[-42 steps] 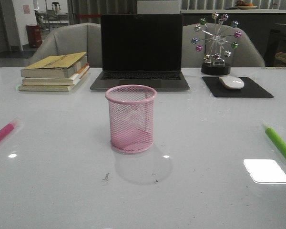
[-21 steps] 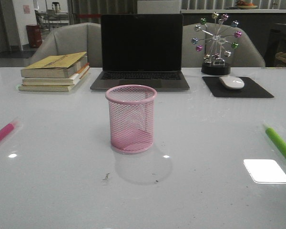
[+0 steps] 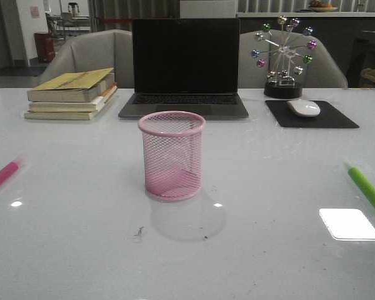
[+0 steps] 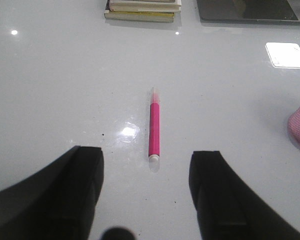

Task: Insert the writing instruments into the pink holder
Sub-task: 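Lower the right gripper over the green marker and close on it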

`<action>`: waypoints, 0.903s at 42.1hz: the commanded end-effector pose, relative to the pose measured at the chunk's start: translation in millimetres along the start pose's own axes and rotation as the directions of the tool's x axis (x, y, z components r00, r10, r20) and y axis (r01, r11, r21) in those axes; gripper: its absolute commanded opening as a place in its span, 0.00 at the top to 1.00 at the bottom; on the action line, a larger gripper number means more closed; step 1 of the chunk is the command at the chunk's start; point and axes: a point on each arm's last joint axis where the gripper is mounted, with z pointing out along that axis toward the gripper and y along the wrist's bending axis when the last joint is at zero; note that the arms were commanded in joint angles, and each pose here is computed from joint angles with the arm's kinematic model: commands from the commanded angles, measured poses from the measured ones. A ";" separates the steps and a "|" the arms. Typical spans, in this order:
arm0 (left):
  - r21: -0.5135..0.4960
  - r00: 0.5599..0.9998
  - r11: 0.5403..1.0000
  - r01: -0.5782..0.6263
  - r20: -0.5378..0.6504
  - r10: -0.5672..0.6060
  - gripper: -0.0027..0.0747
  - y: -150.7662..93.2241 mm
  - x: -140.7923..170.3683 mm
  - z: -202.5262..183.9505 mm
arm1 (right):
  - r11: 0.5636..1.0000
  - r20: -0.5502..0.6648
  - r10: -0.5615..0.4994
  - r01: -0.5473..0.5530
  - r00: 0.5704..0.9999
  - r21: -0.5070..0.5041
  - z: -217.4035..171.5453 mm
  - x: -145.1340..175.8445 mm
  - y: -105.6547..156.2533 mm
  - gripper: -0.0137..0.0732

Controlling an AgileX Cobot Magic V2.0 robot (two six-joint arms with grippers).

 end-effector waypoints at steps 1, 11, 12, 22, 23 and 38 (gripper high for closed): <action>0.010 0.994 1.000 0.008 0.111 -0.009 0.38 -1.1 -16.0 -4.9 | 1.000 0.064 0.013 -0.012 0.998 -0.014 0.1 -24.2 2.0 0.20; 0.010 0.994 1.000 0.008 0.111 -0.009 0.38 -1.1 -16.0 -4.9 | 0.999 0.022 0.027 -0.027 0.999 -0.023 20.3 -54.1 4.5 0.20; 0.010 0.994 1.000 0.008 0.111 -0.009 0.38 -1.1 -16.0 -4.9 | 0.999 0.023 0.027 -0.027 0.999 -0.023 20.9 -56.7 4.7 0.20; 0.010 0.994 1.000 0.008 0.111 -0.009 0.38 -1.1 -16.0 -4.9 | 0.999 0.000 0.013 -0.013 1.000 -0.032 39.9 -83.7 10.8 0.20; 0.010 0.994 1.000 0.008 0.111 -0.009 0.38 -1.1 -16.0 -4.9 | 0.999 -0.004 0.009 -0.009 1.000 -0.035 41.5 -85.5 12.1 0.20; 0.010 0.994 1.000 0.008 0.111 -0.009 0.38 -1.1 -16.0 -4.9 | 0.999 -0.059 -0.010 0.008 0.998 -0.044 77.7 -111.5 21.0 0.20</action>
